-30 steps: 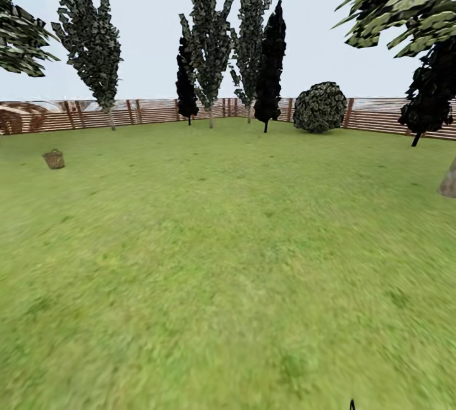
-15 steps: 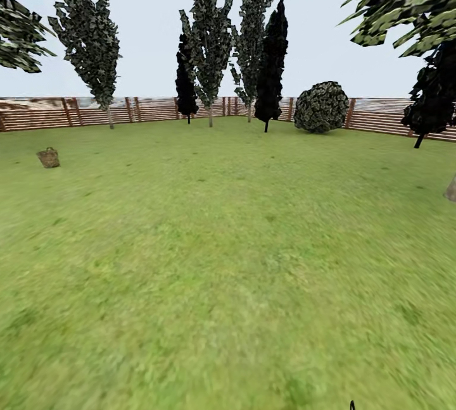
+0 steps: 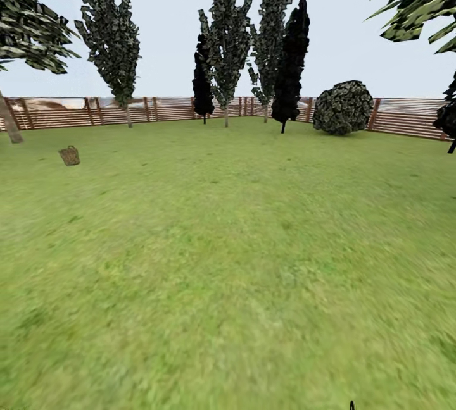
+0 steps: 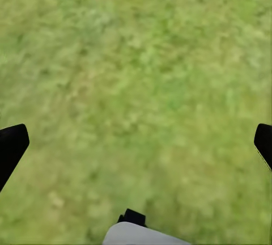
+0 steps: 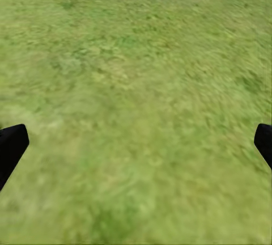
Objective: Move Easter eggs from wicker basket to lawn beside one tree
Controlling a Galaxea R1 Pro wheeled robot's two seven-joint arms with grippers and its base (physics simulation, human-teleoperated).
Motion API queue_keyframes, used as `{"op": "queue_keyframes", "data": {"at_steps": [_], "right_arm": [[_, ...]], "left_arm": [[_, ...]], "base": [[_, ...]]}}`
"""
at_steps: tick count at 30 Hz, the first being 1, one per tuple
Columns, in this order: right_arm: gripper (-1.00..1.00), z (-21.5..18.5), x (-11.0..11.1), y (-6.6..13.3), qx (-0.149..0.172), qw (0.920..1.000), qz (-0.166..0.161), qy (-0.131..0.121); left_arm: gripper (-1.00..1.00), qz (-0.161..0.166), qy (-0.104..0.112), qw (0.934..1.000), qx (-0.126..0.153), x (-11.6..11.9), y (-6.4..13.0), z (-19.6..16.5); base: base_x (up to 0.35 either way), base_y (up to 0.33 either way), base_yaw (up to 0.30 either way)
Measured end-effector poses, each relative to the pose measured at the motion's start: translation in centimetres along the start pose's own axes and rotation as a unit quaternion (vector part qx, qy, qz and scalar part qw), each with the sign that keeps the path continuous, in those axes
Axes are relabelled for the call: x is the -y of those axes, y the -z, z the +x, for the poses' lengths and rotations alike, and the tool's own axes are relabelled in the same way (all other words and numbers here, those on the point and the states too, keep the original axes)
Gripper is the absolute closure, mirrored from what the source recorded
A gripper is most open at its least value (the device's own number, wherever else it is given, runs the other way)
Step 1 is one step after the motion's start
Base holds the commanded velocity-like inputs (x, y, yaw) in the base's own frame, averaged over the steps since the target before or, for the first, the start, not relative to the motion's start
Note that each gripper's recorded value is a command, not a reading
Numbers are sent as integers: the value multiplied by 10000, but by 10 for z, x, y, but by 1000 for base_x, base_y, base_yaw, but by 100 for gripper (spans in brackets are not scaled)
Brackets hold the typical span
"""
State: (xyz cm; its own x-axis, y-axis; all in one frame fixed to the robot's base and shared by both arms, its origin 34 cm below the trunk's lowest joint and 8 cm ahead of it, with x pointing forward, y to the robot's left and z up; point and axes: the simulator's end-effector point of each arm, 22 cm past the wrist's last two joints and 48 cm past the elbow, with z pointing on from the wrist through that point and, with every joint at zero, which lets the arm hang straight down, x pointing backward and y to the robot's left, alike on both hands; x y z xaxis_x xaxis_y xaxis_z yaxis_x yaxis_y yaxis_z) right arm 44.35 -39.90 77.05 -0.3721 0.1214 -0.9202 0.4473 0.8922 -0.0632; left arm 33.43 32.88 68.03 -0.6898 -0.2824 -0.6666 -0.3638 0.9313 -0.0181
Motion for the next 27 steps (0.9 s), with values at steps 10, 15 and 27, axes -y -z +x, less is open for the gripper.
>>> {"op": "queue_keyframes", "data": {"at_steps": [10, 15, 27], "right_arm": [[-100, -2, -5, 1, 49, 10000, -22, -41], [-100, -3, -3, 1, 60, 10000, -2, -46], [-100, -1, -2, 1, 37, 10000, 9, -38]], "left_arm": [[-100, 6, -7, 10000, -5, 0, 0, 0], [-100, 7, -7, 10000, -5, 1, 0, 0], [-100, 8, -7, 10000, -5, 1, 0, 0]], "base": [[326, -121, 274], [326, -123, 204], [326, -123, 107]]}}
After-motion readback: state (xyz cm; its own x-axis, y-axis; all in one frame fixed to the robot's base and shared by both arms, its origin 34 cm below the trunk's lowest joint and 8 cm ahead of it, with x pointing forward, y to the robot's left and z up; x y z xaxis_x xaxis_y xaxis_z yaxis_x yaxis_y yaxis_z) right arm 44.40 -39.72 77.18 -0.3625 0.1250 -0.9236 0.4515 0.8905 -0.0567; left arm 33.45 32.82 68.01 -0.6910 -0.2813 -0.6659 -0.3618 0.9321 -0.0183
